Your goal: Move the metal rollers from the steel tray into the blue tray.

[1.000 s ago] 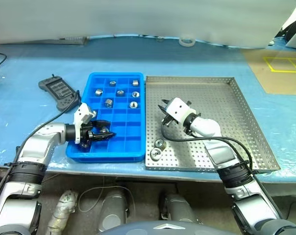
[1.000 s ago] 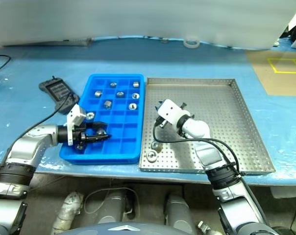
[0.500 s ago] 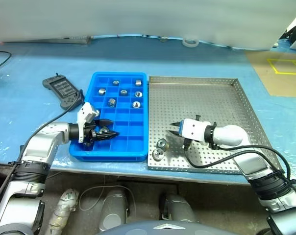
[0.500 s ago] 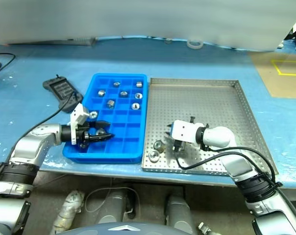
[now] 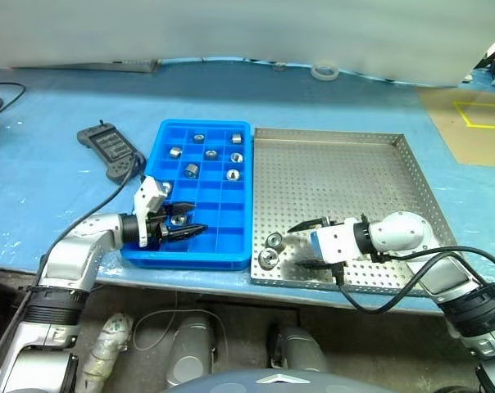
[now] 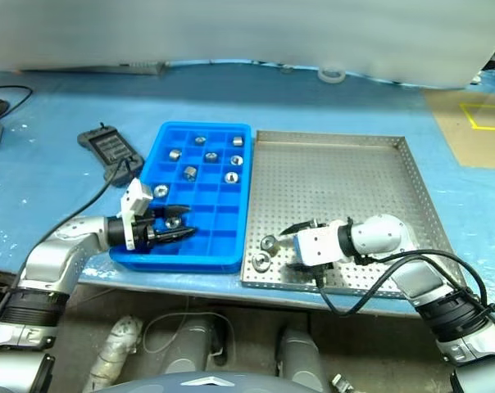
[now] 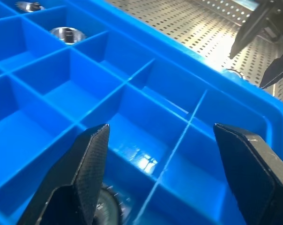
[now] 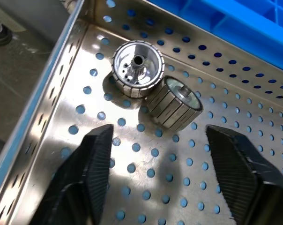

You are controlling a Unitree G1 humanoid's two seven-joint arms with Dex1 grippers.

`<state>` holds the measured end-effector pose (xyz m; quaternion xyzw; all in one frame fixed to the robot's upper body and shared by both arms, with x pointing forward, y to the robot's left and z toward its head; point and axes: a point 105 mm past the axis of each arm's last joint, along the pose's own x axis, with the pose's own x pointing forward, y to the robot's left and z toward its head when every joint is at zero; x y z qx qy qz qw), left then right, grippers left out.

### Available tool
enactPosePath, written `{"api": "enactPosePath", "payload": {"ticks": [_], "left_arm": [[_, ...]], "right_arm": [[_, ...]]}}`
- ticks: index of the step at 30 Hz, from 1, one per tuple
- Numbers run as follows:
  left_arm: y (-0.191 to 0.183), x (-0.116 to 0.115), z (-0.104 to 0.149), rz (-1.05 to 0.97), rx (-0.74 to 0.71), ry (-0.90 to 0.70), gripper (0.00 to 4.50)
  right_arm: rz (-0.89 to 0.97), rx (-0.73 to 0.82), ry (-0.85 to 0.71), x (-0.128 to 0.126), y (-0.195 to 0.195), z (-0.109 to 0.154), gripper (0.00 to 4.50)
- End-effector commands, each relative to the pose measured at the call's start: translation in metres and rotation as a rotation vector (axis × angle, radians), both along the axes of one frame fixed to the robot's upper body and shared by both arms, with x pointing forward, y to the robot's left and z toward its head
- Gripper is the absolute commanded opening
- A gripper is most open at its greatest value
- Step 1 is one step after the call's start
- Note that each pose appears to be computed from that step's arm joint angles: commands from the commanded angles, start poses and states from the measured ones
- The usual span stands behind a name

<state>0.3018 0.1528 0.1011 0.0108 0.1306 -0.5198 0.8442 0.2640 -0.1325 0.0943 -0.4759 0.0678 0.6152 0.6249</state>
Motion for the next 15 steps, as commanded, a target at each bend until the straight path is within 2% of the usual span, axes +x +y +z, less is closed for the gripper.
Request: {"api": "enactPosePath", "payload": {"ticks": [1,5,15], "left_arm": [[-0.003,-0.001,0.008,-0.002,-0.013,-0.034,3.71],[-0.002,-0.001,0.008,0.013,-0.024,-0.037,3.71],[0.000,-0.003,0.001,0.032,-0.018,-0.026,3.71]], "right_arm": [[0.061,-0.075,-0.036,0.000,-0.003,-0.002,4.46],[0.109,-0.100,-0.047,0.004,0.003,-0.007,4.46],[0.159,-0.047,-0.158,0.024,0.028,0.012,4.46]]}}
